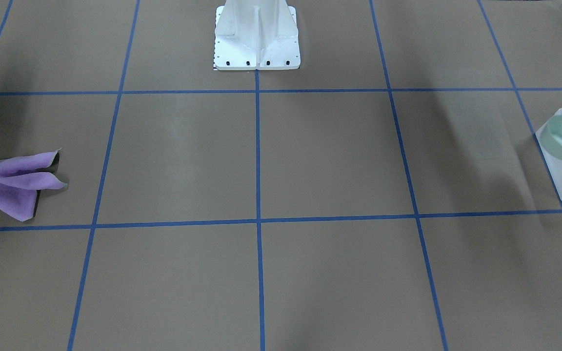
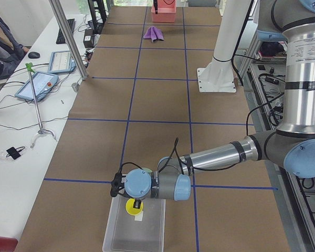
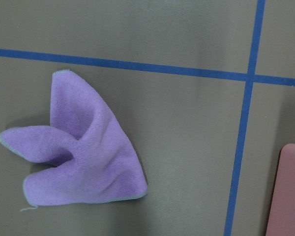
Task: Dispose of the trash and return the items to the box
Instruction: 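Carry the green bowl with the left gripper into the clear bin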
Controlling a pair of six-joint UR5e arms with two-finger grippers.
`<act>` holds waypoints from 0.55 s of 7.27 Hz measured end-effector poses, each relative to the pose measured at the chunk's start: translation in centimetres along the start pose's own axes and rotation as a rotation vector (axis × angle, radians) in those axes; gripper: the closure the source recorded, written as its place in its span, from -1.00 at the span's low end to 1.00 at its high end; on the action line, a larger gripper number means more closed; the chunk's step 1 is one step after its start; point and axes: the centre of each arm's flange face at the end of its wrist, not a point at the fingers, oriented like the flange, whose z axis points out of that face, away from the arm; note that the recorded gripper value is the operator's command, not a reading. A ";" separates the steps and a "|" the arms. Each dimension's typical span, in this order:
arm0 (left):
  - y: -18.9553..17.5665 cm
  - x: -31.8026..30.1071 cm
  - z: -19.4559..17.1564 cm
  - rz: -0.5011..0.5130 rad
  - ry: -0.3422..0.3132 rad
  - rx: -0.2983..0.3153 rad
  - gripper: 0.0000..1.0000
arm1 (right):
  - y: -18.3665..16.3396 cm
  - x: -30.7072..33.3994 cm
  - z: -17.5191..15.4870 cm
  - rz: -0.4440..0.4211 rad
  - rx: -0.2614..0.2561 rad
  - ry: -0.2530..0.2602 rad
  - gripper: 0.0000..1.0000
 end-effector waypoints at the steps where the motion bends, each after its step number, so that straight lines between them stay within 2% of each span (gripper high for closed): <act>1: 0.2 -3.8 -0.6 0.018 -0.023 -0.015 1.00 | 0.0 0.0 0.0 0.001 0.000 0.001 -1.00; 4: 0.1 -9.2 0.0 0.022 -0.021 -0.054 1.00 | 0.0 0.1 0.1 0.002 -0.002 0.002 -1.00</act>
